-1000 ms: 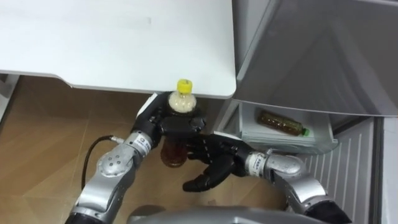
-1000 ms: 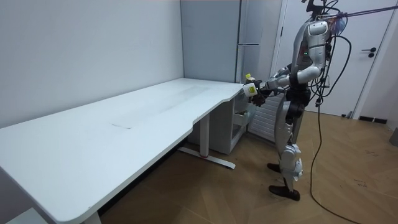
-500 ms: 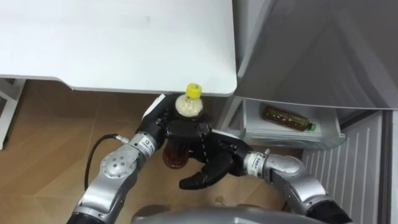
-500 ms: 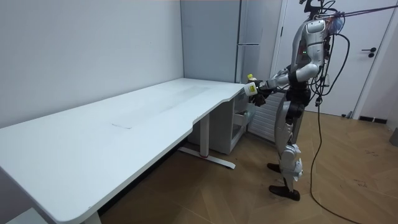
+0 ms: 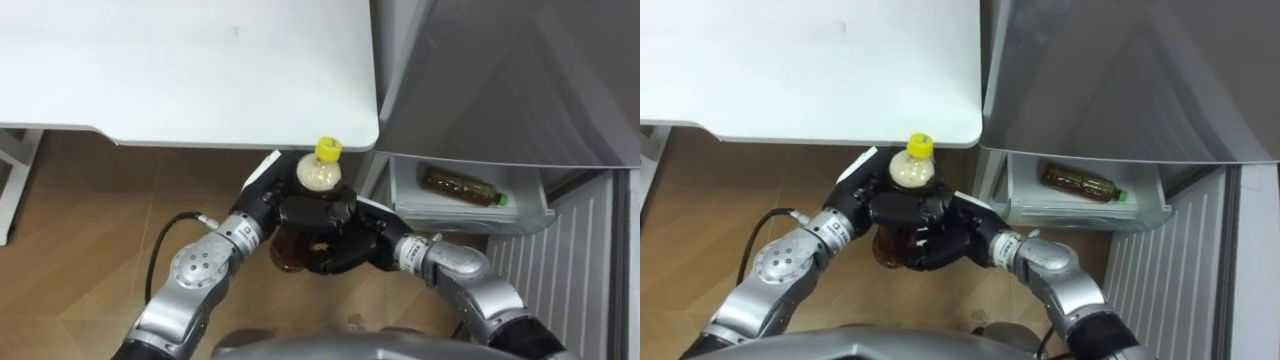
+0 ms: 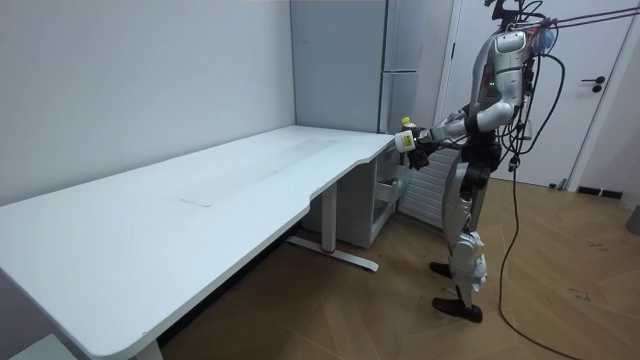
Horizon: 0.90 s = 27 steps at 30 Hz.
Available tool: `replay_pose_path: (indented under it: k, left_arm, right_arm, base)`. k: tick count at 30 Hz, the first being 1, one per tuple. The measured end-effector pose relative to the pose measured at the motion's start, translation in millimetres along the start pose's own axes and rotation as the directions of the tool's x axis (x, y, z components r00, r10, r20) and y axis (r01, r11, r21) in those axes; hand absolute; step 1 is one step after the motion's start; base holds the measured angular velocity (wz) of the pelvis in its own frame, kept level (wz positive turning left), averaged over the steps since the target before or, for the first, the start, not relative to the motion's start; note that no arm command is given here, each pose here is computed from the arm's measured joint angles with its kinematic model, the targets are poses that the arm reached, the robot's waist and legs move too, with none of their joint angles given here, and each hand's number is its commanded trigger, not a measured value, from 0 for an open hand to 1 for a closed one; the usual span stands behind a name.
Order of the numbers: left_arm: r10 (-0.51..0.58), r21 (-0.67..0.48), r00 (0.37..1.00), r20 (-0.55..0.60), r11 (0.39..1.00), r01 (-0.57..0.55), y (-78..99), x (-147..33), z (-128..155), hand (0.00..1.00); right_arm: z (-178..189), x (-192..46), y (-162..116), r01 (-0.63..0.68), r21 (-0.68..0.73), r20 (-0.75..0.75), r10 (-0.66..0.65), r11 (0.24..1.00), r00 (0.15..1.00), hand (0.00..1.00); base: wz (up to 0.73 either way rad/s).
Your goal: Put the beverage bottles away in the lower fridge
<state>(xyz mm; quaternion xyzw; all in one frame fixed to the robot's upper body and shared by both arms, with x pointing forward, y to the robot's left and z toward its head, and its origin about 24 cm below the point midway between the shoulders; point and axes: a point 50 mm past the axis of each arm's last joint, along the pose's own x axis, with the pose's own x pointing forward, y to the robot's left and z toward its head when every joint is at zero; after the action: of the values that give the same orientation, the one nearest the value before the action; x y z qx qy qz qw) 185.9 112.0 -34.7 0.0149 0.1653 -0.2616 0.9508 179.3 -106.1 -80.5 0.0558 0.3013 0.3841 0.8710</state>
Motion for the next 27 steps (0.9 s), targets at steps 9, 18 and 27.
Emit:
replay_pose_path:
  k: [9,18,27]
  left_arm:
    - [0.004,-0.012,1.0,-0.005,1.0,-0.004,0.7,-0.1,-1.6,1.0]
    - [0.007,-0.029,1.0,-0.007,1.0,-0.007,1.6,-0.2,-2.5,1.0]
    - [0.007,-0.027,1.0,0.012,1.0,-0.007,1.7,-0.3,-0.6,0.0]
  right_arm:
    - [-0.9,1.3,1.4,0.012,-0.005,-0.006,-0.012,1.0,1.0,1.0]
    - [-0.9,1.3,1.4,0.012,-0.005,-0.006,-0.012,1.0,1.0,1.0]
    - [-0.5,1.4,1.3,0.021,0.019,0.006,-0.022,1.0,1.0,1.0]
  base:
    - [0.0]
    - [0.0]
    - [0.0]
